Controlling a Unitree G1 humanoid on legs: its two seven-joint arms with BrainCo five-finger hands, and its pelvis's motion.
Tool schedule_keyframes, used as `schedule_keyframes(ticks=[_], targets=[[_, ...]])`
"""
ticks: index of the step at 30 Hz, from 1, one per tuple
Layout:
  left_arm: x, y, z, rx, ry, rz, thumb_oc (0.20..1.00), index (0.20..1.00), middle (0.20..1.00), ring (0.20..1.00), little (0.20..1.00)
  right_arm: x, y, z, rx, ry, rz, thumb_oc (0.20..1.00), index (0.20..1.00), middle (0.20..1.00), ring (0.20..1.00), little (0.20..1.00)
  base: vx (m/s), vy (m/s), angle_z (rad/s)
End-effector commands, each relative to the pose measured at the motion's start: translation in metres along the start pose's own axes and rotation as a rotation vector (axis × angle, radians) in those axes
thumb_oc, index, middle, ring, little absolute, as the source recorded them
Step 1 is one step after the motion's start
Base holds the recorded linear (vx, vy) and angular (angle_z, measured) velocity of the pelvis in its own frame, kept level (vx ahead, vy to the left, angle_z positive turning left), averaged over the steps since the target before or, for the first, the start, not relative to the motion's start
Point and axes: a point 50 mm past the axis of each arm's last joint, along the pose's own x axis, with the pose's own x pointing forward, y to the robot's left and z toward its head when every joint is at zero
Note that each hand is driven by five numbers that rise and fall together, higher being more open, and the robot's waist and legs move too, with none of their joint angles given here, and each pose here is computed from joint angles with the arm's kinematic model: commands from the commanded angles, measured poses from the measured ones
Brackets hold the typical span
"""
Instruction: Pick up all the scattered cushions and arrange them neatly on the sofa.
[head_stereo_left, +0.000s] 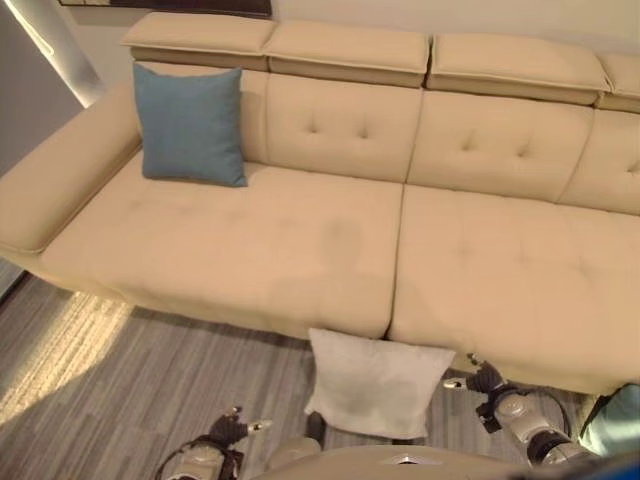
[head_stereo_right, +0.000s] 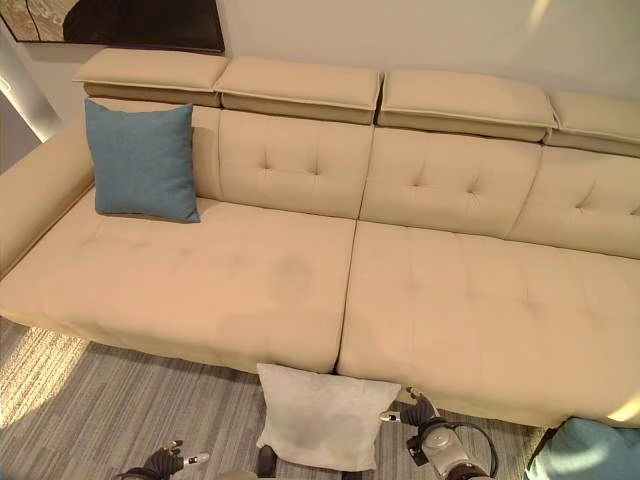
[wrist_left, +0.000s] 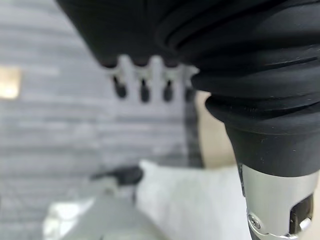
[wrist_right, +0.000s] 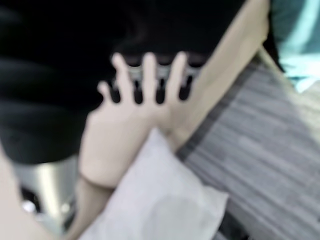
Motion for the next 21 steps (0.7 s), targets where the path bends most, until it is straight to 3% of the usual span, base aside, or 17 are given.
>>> schedule_keyframes(ticks=[1, 7, 21], targets=[[0.004, 0.019, 0.025, 0.004, -0.054, 0.049, 1.000, 1.000, 1.000, 1.000, 1.000, 0.001, -0.005, 0.008, -0.015, -0.048, -0.022, 1.000, 1.000, 1.000, 1.000, 1.000, -0.08, -0.065, 0.83], [0.006, 0.004, 0.030, 0.018, -0.067, 0.004, 1.000, 1.000, 1.000, 1.000, 1.000, 0.000, -0.009, -0.006, -0.014, 0.014, -0.030, 1.000, 1.000, 1.000, 1.000, 1.000, -0.04, 0.070, 0.39], [0.004, 0.025, 0.022, -0.004, -0.039, 0.059, 1.000, 1.000, 1.000, 1.000, 1.000, 0.002, 0.007, 0.004, -0.030, 0.006, 0.013, 1.000, 1.000, 1.000, 1.000, 1.000, 0.00, 0.071, -0.25]])
